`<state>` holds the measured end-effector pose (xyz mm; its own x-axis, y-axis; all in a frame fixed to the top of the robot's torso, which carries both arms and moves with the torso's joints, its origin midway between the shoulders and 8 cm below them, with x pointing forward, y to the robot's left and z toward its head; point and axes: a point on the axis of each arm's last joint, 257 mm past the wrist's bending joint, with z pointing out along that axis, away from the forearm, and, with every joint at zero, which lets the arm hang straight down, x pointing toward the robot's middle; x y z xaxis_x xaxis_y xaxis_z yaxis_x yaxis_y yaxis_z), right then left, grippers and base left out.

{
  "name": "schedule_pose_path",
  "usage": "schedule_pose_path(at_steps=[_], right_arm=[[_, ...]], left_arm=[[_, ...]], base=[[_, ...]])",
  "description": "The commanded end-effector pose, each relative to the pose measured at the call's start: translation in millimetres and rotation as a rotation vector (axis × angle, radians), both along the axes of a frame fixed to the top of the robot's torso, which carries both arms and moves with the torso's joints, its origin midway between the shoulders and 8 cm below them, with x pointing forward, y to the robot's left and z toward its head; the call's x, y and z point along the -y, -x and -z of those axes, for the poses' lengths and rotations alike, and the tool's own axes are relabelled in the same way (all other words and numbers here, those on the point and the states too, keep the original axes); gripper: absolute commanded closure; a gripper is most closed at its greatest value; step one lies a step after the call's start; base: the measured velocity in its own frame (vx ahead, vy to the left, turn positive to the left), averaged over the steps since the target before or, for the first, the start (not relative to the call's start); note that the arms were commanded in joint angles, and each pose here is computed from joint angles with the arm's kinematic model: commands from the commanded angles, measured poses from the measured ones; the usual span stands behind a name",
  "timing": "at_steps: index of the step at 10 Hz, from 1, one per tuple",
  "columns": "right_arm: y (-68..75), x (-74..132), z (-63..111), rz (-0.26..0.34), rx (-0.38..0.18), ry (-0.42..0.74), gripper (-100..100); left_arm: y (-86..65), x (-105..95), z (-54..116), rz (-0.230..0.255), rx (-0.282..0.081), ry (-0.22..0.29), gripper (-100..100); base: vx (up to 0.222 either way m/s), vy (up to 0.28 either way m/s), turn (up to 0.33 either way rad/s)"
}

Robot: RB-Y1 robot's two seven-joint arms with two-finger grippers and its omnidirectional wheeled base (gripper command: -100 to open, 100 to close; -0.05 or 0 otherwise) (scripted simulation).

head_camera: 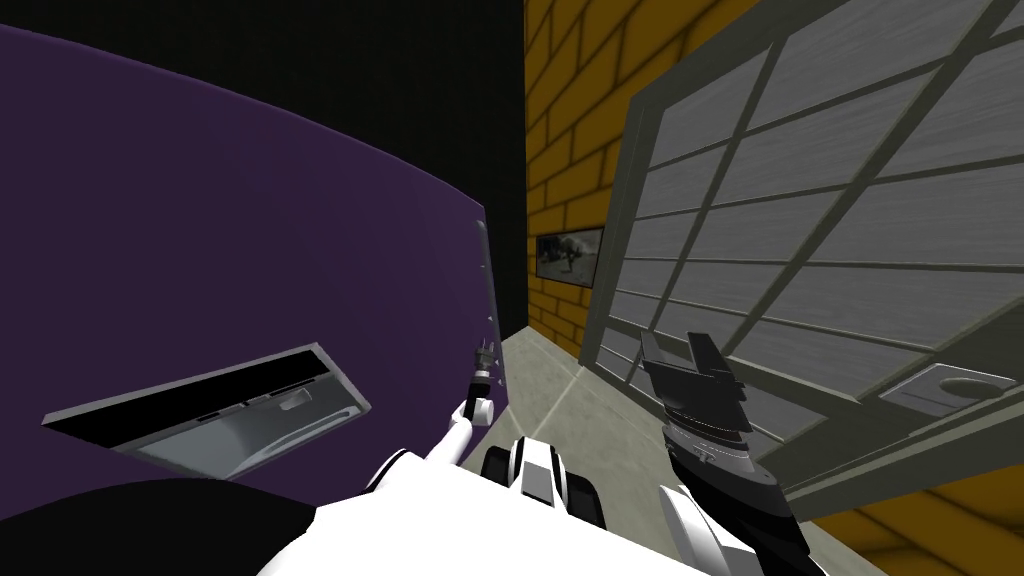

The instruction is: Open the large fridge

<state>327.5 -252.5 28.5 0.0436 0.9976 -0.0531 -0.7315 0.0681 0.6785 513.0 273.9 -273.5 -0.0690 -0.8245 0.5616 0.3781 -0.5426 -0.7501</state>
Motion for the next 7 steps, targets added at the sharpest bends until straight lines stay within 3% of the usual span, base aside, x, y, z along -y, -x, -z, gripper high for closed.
schedule_pose_path(at_steps=[1, 2, 6, 7], right_arm=[[0.0, 0, 0.0, 0.000, 0.000, 0.000, 0], [0.0, 0, -0.1, 0.000, 0.000, 0.000, 0], [-0.2, 0, -0.2, 0.000, 0.001, 0.000, 0], [-0.2, 0, -0.2, 0.000, 0.001, 0.000, 0]], left_arm=[[-4.9, 23.0, -4.4, 0.058, 0.008, 0.003, 100], [-4.9, 23.0, -4.4, 0.058, 0.008, 0.003, 100], [-13.6, 69.2, -12.7, 0.173, 0.017, 0.006, 100], [-13.6, 69.2, -12.7, 0.173, 0.017, 0.006, 100]], base=[[-0.160, 0.006, -0.105], [-0.259, 0.021, -0.081], [-0.342, -0.007, -0.074], [-0.222, 0.005, -0.036]])
